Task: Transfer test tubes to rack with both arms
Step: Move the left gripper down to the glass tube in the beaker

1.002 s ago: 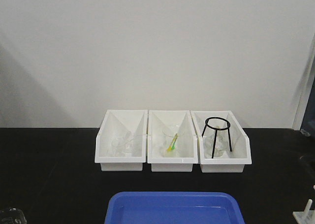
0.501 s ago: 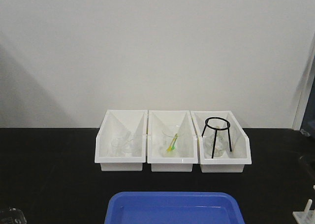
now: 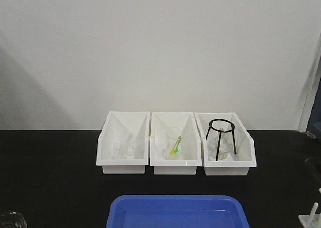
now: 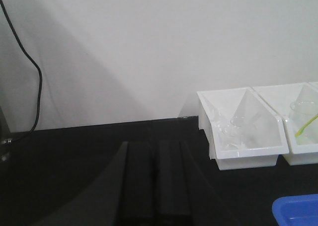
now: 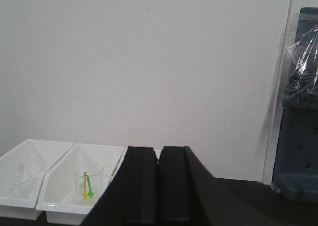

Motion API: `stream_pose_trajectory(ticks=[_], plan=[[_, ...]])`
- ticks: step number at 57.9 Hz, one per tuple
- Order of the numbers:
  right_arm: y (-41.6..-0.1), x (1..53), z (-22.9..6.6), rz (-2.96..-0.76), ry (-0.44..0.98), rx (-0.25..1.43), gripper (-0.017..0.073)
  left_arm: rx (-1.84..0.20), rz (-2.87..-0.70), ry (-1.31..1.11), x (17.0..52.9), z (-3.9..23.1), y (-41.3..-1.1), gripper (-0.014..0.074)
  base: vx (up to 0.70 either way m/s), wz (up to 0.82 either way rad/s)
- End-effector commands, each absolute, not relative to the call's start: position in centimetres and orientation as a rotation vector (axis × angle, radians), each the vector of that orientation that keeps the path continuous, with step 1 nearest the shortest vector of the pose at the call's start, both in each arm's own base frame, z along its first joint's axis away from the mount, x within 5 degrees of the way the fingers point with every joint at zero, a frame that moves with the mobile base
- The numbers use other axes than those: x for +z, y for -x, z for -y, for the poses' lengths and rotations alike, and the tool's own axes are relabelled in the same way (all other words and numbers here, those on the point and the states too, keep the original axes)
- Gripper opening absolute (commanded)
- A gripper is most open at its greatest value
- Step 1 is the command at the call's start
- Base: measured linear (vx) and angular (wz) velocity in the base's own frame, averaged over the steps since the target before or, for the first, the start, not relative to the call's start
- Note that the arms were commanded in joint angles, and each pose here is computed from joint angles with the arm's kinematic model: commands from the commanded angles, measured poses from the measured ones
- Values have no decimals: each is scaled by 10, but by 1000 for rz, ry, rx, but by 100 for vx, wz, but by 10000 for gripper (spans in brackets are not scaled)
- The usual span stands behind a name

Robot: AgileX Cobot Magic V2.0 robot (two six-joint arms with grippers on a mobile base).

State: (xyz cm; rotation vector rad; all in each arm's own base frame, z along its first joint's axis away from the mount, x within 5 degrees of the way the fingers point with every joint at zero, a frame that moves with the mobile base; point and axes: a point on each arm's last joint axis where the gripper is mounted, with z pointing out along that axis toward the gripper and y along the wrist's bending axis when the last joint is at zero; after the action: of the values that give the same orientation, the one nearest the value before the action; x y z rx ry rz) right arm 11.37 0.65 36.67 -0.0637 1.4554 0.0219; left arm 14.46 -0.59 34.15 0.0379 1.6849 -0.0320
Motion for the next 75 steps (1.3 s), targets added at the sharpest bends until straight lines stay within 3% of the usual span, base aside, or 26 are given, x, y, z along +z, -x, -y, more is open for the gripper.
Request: stream_pose_trajectory(ticks=[1,10,16,29,40,58,75], plan=[[-112,386,-7,-1330,52,33,-5,-30,-1579,-27,361,5,-147,-9,0,0],[-113,384,-7,-1360,53,33,29,-29,-1578,-28,361,5,-146,67,0,0],[-114,380,-7,-1402,54,32,103,-29,-1581,-28,360,5,-146,172,0,0],[-114,375,-6,-1452,55,30,436,-73,-1606,16,357,5,-150,449,0,0],[-114,377,-6,-1433,55,31,653,-299,-1739,293,326,6,-168,526,0,0],[-115,377,-7,-1437,55,31,651,-562,-1772,733,260,5,-185,525,0,0],[-130,369,-7,-1496,57,30,596,-477,-1737,841,254,-17,-184,524,0,0]])
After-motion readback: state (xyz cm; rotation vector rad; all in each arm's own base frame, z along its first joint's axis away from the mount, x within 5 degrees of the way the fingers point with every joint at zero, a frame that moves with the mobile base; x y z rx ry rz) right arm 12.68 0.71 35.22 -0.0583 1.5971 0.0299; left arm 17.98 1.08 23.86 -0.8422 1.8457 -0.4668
